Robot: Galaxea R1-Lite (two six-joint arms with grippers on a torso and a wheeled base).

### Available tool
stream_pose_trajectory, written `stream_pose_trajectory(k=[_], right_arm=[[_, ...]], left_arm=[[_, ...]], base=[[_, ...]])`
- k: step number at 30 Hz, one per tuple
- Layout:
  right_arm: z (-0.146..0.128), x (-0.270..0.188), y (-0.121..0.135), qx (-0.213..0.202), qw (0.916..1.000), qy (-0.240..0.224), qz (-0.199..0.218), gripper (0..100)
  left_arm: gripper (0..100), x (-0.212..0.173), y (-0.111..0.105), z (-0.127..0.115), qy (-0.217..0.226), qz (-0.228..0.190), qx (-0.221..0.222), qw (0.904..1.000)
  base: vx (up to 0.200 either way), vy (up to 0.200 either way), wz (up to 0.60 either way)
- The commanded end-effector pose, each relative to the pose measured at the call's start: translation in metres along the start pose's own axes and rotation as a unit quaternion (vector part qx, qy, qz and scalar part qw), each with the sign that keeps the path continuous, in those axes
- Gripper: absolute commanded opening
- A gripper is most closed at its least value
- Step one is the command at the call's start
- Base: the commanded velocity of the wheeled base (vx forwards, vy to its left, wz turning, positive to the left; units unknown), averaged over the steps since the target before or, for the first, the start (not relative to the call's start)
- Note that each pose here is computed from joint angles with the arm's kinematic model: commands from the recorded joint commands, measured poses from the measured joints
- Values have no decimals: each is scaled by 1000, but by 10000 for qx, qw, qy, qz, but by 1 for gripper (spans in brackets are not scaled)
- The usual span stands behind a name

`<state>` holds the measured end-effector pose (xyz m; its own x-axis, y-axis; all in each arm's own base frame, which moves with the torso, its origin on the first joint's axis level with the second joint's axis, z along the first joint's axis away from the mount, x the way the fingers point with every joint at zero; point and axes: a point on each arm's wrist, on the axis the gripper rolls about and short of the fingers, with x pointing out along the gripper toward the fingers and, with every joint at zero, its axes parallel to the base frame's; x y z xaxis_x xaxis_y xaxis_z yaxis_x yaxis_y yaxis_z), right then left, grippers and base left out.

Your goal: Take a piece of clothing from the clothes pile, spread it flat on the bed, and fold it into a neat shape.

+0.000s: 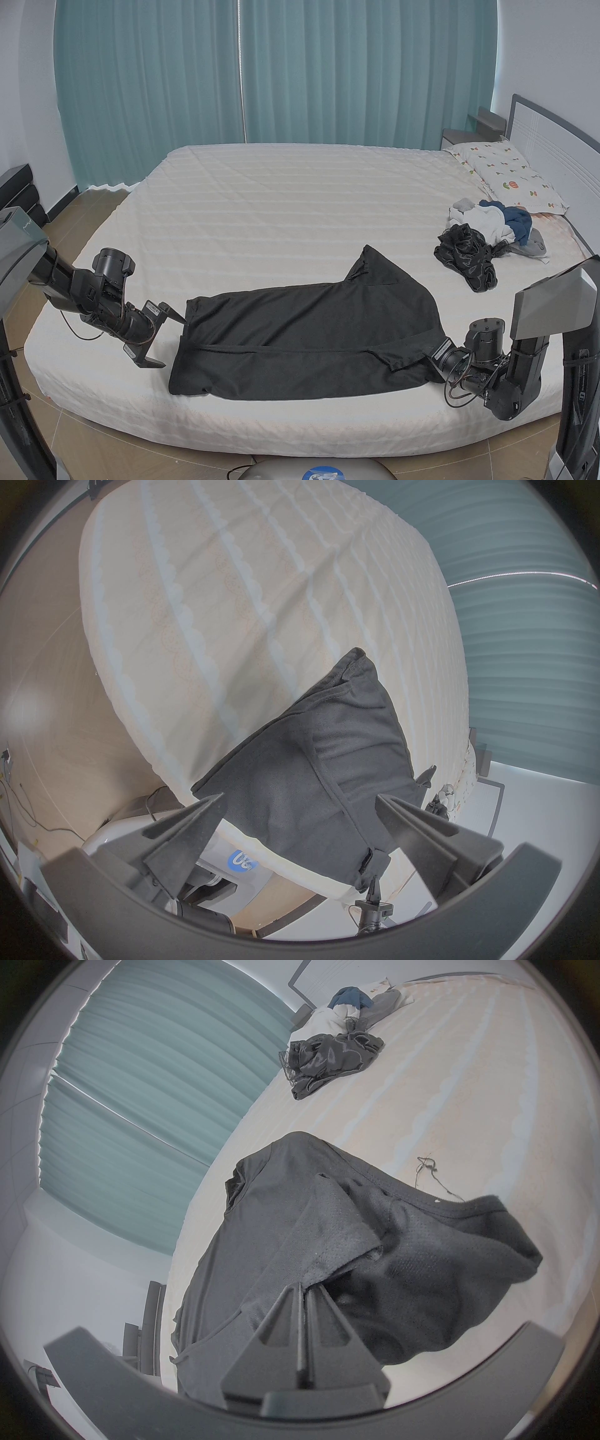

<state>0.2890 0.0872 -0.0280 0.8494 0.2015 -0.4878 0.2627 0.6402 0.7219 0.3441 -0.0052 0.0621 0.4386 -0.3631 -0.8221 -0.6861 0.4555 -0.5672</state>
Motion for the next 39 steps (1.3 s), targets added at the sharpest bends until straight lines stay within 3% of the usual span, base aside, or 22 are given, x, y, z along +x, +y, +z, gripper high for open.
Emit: stream_pose_trajectory(k=[1,24,25,32,39], right_arm=[[2,-11,4,-8,10000,16,54,0],[-11,-37,-6,-324,9983,405,-262,0],[-12,-38,-7,-368,9980,428,-282,100],[-15,-42,-13,-512,9965,521,-419,100],[5,-33,-10,-636,9978,78,-178,100]], left_arm=[[100,1,0,0,5,9,-9,10000],[100,1,1,0,12,21,54,10000],[100,1,1,0,12,21,54,10000],[100,1,1,0,12,21,54,10000],[100,1,0,0,5,9,52,10000]], base=[[0,0,0],[0,0,0],[0,0,0],[0,0,0],[0,0,0]])
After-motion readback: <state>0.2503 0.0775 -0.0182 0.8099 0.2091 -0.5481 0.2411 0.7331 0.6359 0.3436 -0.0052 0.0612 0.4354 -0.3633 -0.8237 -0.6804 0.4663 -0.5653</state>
